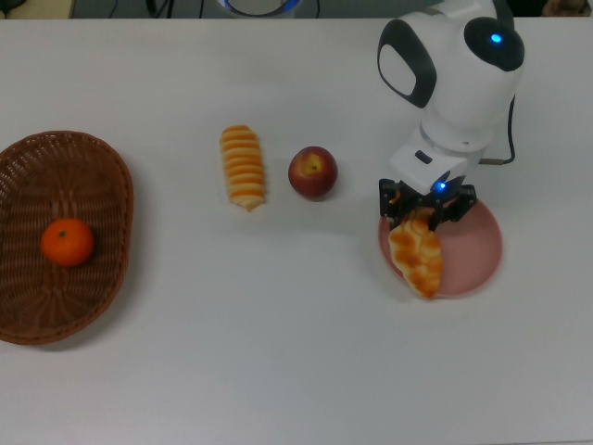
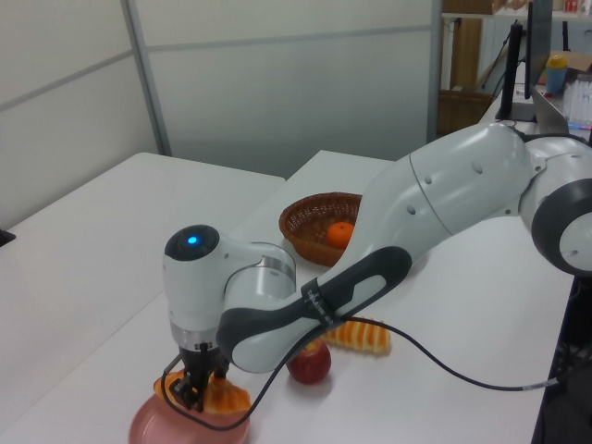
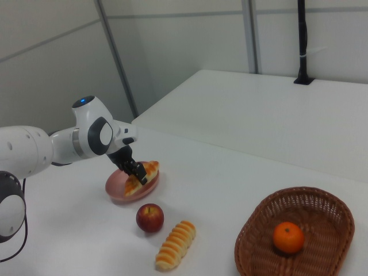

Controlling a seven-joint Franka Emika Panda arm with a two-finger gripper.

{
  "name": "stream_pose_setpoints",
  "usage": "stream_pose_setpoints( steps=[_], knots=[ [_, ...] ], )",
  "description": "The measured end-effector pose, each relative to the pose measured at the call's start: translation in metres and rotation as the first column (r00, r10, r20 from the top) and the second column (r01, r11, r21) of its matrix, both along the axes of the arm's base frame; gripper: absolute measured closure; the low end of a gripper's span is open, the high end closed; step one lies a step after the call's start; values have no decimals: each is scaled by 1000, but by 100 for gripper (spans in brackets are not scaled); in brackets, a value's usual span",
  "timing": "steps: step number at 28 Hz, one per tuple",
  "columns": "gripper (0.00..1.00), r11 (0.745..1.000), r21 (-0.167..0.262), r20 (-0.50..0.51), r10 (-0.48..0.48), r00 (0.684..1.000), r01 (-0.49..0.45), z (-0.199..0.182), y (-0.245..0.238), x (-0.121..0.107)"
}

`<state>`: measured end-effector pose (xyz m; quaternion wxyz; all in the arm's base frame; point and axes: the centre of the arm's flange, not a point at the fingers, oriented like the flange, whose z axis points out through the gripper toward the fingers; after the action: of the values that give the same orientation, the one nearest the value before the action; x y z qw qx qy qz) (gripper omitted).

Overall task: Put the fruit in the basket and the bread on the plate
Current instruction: 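Carry the croissant onto the pink plate and open the gripper, then move the gripper over to the red apple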

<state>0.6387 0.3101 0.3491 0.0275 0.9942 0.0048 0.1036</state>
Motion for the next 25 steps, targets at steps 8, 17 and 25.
stream_pose_setpoints(
  steps=[8, 17, 25],
  knots=[
    [10, 1000, -10, -7, -19, 1000, 19, 40, -5, -8],
    [0, 998, -48, -57, -47, 997, 44, 69, -15, -20],
    [0, 995, -54, -143, -87, 986, 80, 86, -75, -33]
  ],
)
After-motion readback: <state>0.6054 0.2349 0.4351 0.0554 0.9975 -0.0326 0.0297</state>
